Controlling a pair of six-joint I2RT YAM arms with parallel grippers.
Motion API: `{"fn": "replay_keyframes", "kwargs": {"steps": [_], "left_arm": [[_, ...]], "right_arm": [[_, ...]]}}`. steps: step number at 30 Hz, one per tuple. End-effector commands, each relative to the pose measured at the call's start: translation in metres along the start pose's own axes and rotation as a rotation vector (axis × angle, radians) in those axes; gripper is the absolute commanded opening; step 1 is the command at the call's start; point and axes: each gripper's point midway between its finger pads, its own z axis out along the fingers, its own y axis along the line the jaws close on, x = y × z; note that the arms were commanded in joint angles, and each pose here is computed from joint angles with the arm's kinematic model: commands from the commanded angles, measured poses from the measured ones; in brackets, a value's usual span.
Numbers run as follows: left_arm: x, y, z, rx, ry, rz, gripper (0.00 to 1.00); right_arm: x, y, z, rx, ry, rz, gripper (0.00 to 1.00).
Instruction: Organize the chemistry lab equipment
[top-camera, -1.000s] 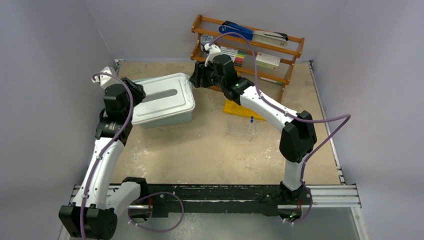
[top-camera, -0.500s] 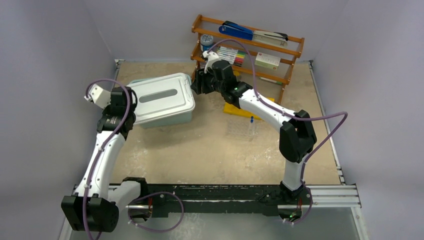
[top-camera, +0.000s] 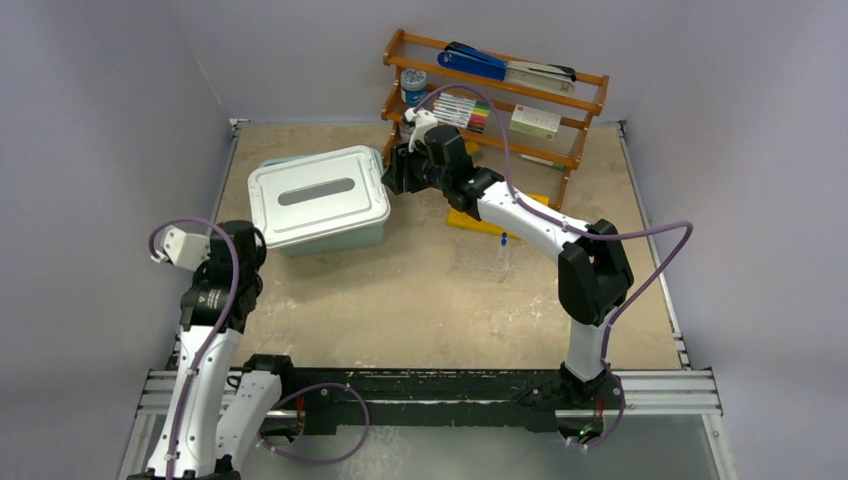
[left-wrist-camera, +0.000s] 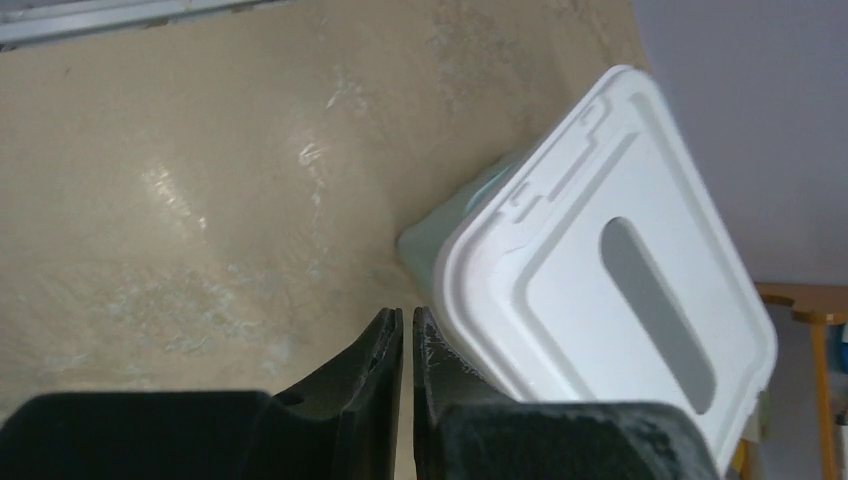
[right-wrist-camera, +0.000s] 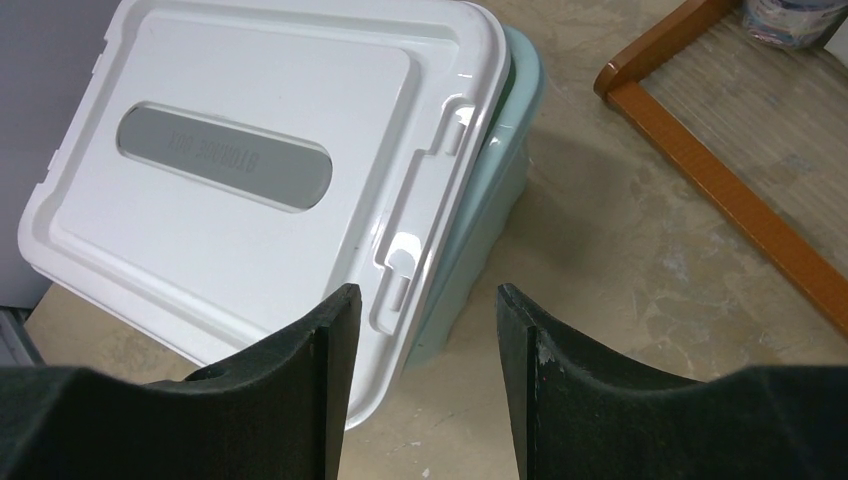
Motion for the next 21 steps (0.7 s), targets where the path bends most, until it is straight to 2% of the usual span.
{"fn": "replay_keyframes", "kwargs": {"steps": [1, 5, 9, 12, 21], "left_arm": [[0.021, 0.036, -0.002, -0.070, 0.055, -0.004, 0.07], [0.020, 0.053, -0.007, -0.079, 0.031, 0.005, 0.06], [0.029, 0.054, -0.002, -0.080, 0.059, 0.028, 0.06], [0.039, 0.048, 0.007, -0.082, 0.087, 0.040, 0.06], [0.044, 0.023, 0.037, -0.079, 0.065, 0.098, 0.05]], "right_arm": [[-0.038, 0.014, -0.019, -0.045, -0.102, -0.015, 0.55], [-0.036, 0.011, -0.018, -0.035, -0.097, -0.015, 0.55], [-0.037, 0.014, -0.016, -0.048, -0.097, -0.015, 0.55], [-0.038, 0.015, -0.015, -0.053, -0.097, -0.014, 0.55], [-0.041, 0.008, -0.019, -0.015, -0.103, -0.033, 0.55]]}}
